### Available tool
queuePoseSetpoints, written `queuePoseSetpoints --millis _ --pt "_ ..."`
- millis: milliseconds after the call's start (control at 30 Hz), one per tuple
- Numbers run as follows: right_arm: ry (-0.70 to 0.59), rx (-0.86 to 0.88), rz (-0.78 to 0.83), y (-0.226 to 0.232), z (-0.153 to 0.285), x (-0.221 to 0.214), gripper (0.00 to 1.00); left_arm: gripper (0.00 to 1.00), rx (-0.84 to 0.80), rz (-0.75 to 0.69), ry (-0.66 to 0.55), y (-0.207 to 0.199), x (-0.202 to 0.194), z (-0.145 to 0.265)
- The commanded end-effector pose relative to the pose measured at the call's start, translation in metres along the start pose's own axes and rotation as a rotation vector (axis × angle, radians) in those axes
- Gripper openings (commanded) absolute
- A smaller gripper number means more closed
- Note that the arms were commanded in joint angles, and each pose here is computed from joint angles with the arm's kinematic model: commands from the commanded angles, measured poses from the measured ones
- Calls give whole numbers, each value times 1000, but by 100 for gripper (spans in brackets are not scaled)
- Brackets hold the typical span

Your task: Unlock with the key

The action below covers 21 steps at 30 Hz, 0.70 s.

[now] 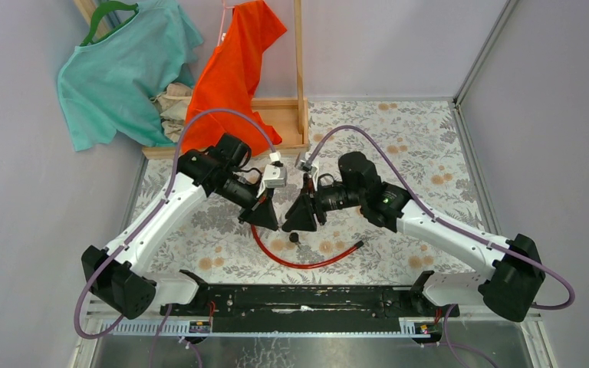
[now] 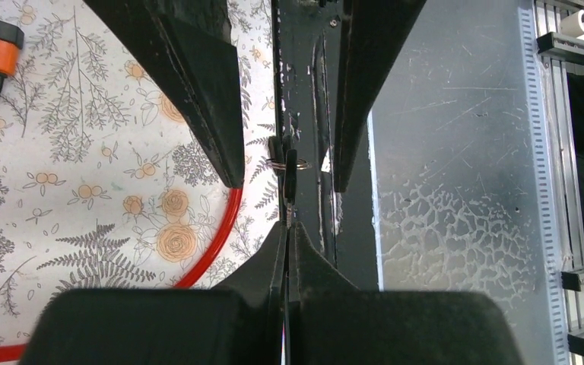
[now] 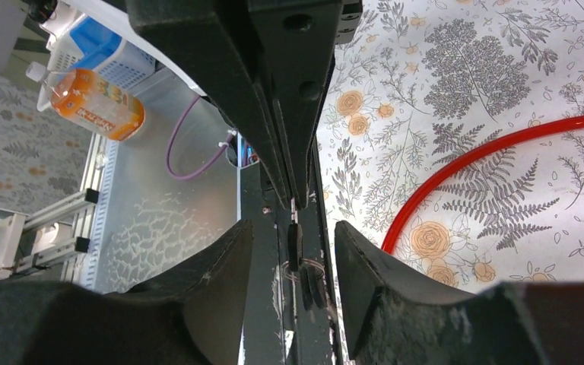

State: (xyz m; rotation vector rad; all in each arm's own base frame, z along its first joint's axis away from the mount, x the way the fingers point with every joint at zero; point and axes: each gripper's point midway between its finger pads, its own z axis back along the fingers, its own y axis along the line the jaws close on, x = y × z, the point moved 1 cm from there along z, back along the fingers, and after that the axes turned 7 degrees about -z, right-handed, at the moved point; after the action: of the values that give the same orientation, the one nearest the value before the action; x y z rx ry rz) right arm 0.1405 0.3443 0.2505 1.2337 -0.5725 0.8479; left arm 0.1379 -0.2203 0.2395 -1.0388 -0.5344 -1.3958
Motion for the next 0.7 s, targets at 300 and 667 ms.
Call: queuePoseSetpoints --millis 300,667 --pt "-123 58 -20 4 7 16 44 0 22 -47 -58 2 27 6" --pt "-188 75 -40 10 16 20 0 18 64 -38 -65 11 34 8"
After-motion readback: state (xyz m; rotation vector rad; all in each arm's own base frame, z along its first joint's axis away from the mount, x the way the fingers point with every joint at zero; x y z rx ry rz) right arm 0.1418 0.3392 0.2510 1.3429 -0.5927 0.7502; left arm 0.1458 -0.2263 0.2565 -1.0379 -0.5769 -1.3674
